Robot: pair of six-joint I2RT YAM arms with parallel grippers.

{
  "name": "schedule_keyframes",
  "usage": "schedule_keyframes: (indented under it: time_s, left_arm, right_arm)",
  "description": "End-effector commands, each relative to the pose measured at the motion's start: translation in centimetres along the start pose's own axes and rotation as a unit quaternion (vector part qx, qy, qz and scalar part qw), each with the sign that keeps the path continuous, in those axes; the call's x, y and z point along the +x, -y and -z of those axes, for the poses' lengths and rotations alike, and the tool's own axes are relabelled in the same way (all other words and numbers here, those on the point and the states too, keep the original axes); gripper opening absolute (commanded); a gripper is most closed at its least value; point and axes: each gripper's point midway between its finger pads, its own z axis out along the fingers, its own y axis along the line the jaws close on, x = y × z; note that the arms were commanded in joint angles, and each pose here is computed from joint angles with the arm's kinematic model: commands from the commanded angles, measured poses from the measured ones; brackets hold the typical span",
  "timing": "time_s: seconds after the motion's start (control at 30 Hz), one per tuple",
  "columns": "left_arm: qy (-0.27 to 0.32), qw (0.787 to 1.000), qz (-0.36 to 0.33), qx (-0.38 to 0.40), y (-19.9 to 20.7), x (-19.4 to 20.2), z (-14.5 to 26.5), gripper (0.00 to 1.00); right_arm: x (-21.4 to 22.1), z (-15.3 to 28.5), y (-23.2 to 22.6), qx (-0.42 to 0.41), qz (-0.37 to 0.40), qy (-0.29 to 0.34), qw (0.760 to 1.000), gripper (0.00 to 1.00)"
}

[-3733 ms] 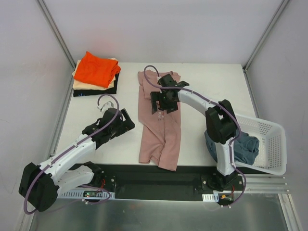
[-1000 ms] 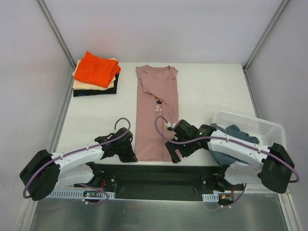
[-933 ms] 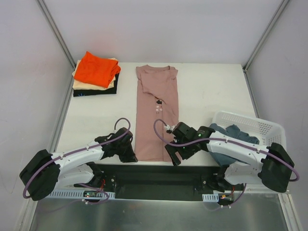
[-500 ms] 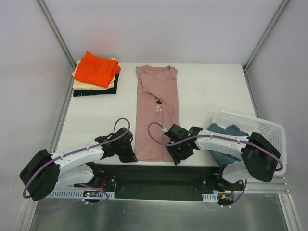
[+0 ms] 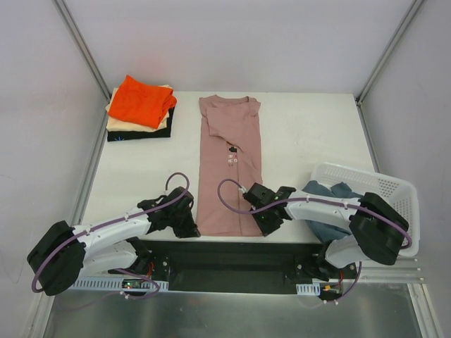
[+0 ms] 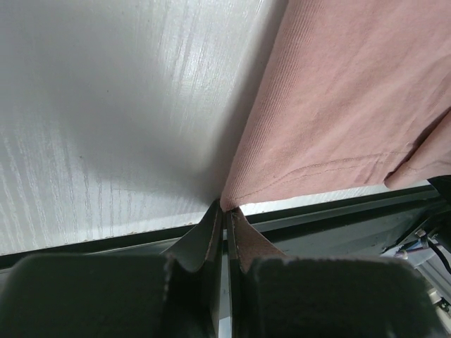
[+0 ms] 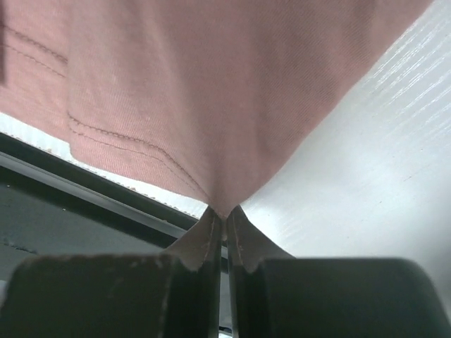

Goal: Fold and stack the t-shirts
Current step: Grab the bottom of the folded rectangular tshirt with both arms

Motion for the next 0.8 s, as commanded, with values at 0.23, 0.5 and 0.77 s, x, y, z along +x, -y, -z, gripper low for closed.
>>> schedule_keyframes:
  time_s: [0.23,0.5,0.77]
  left_arm:
    - [0.011,0.999,-0.018,0.030,-0.3,0.5,1.5,0.00]
    - [-0.035,0.997,-0.018,0.068,-0.4,3.0,3.0,0.00]
    - [0.003,0.990,-0.050,0.130,2.2,2.0,6.0,0.00]
  right_arm:
    - [-0.9,2.0,-2.8,-0.089,-0.024,0.073,0.993,0.01]
    - [3.6,3.8,-7.0,-0.168,-0.004,0.012,0.986,0.01]
    - [2.6,5.7,-6.7,-0.143,0.008,0.044,0.989,0.01]
